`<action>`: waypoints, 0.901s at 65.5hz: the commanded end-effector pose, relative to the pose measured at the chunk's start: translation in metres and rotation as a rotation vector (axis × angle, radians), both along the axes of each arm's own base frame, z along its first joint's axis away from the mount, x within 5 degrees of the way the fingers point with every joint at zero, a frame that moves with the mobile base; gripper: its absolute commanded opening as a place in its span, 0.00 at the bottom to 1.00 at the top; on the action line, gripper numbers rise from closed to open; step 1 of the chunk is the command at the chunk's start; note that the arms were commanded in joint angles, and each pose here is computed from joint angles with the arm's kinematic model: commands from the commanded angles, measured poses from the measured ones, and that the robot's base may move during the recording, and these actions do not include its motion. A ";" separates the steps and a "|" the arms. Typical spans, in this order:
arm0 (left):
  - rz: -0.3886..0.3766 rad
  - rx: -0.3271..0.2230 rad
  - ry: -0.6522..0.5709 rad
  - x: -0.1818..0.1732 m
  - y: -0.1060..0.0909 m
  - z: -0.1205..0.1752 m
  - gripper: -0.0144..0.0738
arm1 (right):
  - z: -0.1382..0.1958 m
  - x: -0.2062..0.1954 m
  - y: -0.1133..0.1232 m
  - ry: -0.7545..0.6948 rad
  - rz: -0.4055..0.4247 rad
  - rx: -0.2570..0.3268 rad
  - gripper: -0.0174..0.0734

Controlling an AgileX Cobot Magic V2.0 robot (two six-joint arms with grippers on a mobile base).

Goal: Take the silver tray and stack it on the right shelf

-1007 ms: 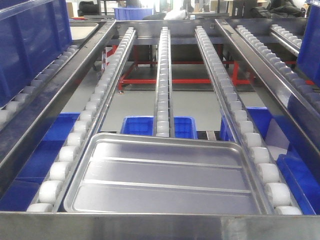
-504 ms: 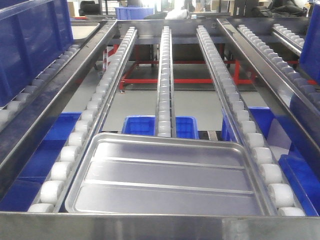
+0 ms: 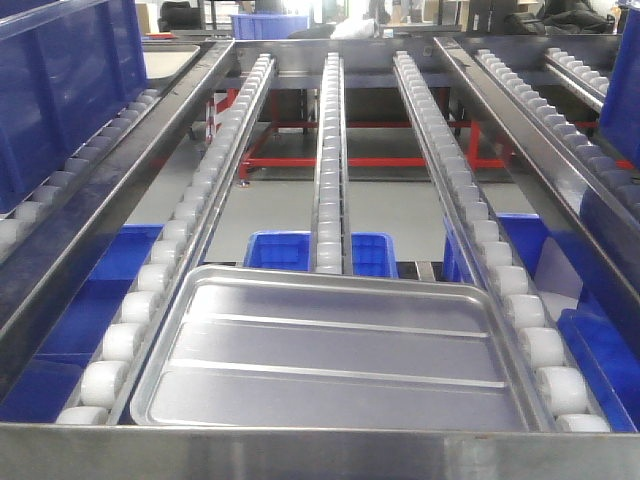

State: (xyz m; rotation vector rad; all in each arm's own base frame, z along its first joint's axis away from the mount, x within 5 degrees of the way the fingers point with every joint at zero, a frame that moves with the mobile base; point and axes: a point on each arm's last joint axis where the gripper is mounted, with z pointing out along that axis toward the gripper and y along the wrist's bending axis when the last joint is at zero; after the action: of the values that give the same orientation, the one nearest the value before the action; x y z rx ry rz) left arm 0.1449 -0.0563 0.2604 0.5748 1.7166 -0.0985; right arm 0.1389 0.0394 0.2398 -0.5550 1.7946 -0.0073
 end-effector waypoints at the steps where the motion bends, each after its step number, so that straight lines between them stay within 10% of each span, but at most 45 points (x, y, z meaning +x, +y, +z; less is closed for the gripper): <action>1: -0.129 -0.047 -0.061 0.011 -0.025 0.019 0.06 | 0.019 0.015 0.016 -0.074 0.087 0.058 0.25; 19: -0.382 -0.071 0.018 0.012 -0.084 0.007 0.06 | 0.012 0.031 0.041 0.005 0.178 0.168 0.25; 36: -0.249 -0.335 0.147 0.016 -0.083 0.009 0.06 | 0.009 0.037 0.031 0.296 -0.126 0.497 0.25; 45: -0.186 -0.400 0.224 0.019 -0.083 0.011 0.06 | 0.021 0.044 0.025 0.384 -0.261 0.453 0.26; 59: -0.137 -0.261 0.485 0.041 -0.105 0.026 0.06 | 0.035 0.064 0.038 0.550 -0.379 0.308 0.26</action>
State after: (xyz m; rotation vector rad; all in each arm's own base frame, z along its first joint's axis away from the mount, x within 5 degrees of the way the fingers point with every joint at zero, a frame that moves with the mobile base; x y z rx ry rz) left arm 0.1764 -0.1509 0.2643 0.5058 2.1214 -0.5632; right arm 0.1943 0.0669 0.2601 0.0492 2.3712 0.1698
